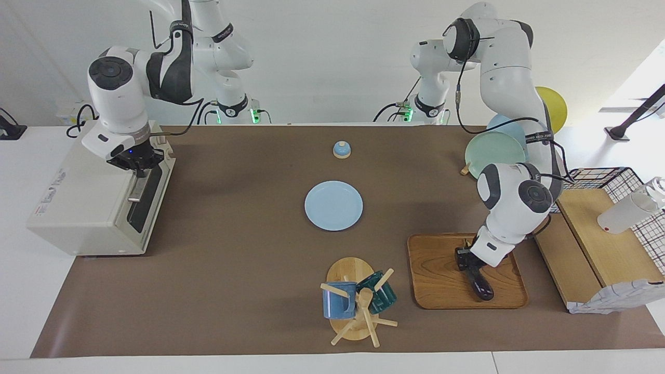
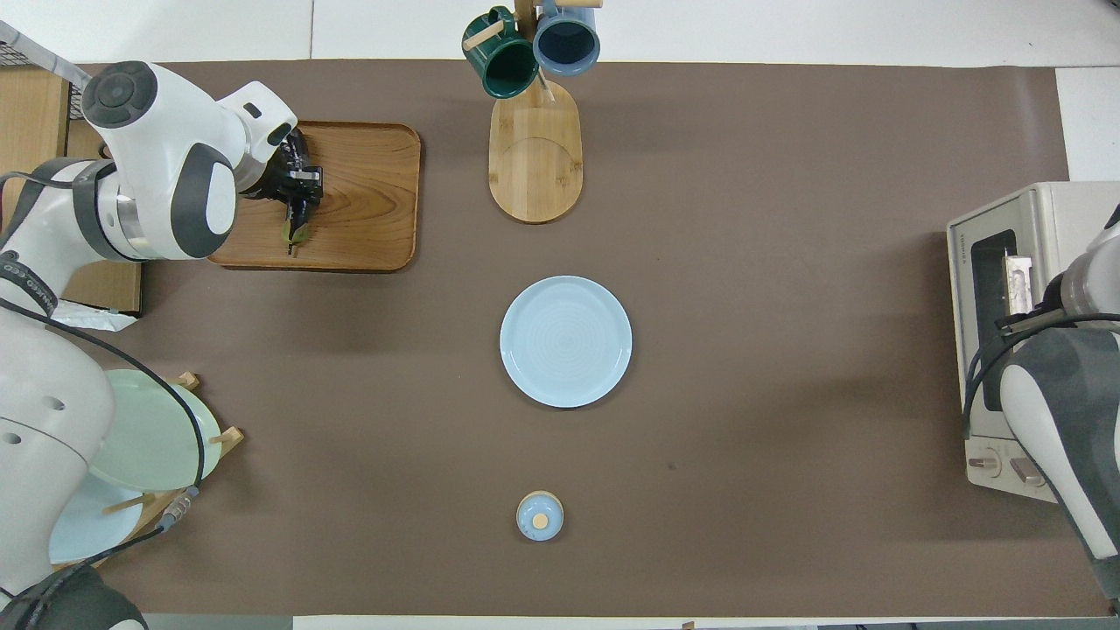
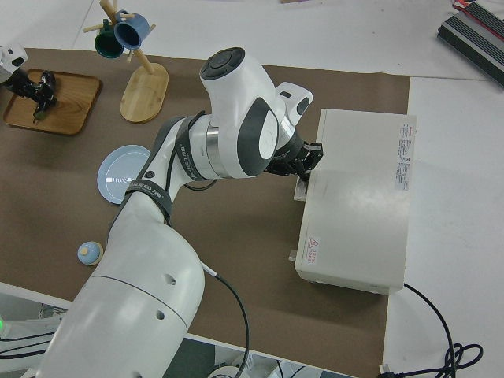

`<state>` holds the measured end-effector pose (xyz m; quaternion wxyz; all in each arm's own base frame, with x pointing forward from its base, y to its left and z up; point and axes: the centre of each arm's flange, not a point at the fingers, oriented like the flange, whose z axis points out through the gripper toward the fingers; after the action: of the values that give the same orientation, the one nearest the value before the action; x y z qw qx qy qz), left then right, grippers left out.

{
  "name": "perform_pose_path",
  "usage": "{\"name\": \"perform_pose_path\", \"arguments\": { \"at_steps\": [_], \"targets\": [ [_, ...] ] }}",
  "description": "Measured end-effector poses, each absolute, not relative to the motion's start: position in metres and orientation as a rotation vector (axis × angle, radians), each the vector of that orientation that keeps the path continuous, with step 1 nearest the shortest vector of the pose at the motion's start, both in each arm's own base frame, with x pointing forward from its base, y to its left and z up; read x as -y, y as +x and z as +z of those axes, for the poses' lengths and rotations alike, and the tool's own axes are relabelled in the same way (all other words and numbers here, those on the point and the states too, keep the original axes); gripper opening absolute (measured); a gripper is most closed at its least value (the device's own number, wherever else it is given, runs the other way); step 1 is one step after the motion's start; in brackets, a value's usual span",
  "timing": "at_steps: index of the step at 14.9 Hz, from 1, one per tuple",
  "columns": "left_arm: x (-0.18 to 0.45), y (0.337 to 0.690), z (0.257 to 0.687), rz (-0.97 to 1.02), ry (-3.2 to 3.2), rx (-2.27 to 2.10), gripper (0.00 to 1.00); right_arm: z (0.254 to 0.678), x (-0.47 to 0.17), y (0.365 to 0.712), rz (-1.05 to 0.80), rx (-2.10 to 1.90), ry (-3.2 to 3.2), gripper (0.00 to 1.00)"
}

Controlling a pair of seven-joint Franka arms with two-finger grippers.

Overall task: Put eggplant into oven
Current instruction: 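Lift the eggplant with the left gripper while the right gripper opens the oven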

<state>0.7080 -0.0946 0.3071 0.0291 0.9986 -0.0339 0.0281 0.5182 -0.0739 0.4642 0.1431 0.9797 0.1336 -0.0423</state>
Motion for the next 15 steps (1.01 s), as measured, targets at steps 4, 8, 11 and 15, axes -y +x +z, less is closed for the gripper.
{"name": "perform_pose_path", "arguments": {
  "at_steps": [4,8,11,15],
  "targets": [
    [0.1,0.712,0.369,-0.001,3.007,0.051,0.3,0.438,0.015,0.521,-0.075,-0.383,2.881,0.01],
    [0.116,0.679,0.486,-0.03,2.941,-0.048,0.3,0.388,-0.013,0.531,-0.018,-0.37,2.978,0.01],
    [0.171,0.641,0.53,-0.092,2.927,-0.074,0.3,0.355,-0.018,0.533,-0.005,-0.203,3.048,0.01],
    [0.286,0.596,0.505,-0.154,2.941,-0.034,0.3,0.324,-0.014,0.537,-0.036,-0.009,3.116,0.01]
  ]
}}
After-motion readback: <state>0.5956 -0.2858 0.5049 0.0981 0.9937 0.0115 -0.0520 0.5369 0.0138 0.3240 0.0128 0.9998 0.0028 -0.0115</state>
